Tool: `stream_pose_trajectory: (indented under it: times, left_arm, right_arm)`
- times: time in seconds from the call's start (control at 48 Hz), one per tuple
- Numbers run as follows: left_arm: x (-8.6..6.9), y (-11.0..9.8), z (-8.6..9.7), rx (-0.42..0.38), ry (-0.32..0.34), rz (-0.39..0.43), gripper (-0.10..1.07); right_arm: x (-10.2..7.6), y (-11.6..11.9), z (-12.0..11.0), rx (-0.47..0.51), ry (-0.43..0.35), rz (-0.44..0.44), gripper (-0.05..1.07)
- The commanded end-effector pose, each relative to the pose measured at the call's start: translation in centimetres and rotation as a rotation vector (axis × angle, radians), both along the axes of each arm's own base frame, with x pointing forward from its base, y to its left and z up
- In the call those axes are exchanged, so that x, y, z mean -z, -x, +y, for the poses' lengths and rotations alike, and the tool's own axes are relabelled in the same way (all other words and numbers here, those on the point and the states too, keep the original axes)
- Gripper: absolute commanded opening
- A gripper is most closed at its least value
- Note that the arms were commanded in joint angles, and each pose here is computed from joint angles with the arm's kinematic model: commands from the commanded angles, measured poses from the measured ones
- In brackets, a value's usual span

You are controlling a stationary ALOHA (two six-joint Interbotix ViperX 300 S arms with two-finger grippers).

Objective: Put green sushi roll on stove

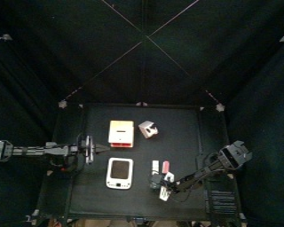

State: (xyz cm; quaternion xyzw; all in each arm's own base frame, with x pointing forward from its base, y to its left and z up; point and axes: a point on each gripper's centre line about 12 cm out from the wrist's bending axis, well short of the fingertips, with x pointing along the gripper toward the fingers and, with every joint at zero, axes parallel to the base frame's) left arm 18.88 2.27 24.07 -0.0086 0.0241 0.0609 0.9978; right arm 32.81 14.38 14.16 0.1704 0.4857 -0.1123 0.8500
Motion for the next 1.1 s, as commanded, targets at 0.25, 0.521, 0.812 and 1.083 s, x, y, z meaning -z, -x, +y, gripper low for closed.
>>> stream_pose_trajectory:
  times: [0.25, 0.521, 0.812, 1.083]
  left_arm:
    - [-0.5, -0.2, 0.1, -0.006, -0.004, -0.012, -0.01]
    - [-0.4, -0.1, 0.3, -0.013, -0.001, -0.011, -0.01]
    - [-0.4, -0.1, 0.4, -0.019, -0.002, -0.012, -0.01]
    - [-0.4, -0.1, 0.4, -0.020, -0.003, -0.010, -0.01]
  right_arm:
    - [-5.1, -3.8, -1.5, 0.104, -0.094, -0.131, 0.67]
    - [-6.6, -9.1, -4.1, 0.208, -0.118, -0.197, 0.67]
    - [-6.6, -15.7, -6.4, 0.266, -0.079, -0.257, 0.67]
    - [-5.2, -18.7, -8.0, 0.295, 0.012, -0.243, 0.67]
